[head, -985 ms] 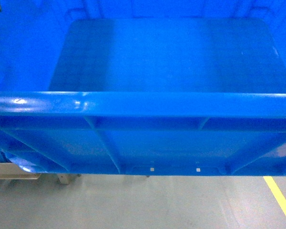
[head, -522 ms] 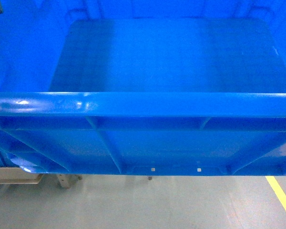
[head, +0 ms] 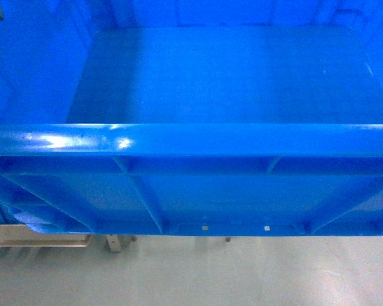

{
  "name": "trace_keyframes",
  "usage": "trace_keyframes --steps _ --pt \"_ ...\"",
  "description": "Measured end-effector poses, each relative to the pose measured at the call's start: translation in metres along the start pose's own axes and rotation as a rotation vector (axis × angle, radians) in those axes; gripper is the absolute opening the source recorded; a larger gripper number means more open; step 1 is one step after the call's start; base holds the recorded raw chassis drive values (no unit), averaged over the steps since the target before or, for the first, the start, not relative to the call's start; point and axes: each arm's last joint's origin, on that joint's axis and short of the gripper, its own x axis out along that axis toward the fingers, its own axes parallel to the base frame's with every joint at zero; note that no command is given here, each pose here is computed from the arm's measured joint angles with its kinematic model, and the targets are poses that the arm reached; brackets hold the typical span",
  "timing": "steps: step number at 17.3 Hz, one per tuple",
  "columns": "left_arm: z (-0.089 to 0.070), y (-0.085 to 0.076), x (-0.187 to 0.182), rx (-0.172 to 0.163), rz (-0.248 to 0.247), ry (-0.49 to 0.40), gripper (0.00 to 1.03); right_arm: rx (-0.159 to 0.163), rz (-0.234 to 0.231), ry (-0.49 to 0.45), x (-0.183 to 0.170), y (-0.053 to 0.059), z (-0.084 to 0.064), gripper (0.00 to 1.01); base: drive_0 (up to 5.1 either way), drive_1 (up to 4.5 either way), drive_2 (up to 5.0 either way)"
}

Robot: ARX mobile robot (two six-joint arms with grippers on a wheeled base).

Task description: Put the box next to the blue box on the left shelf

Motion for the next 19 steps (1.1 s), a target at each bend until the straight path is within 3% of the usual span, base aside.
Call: trace_keyframes --steps 9,19 --pt "0.0003 0.0 0.0 0.0 -0.001 -0.003 0.18 0.0 0.0 0.003 0.0001 0.0 -0.0003 0.15 -4.8 1.25 3.4" --pt "0.0002 0.0 0.0 -0.001 -0.001 -0.002 0.18 0.0 0.0 0.003 -0.0002 0.0 -0.0002 0.15 -5.0 2.38 2.4"
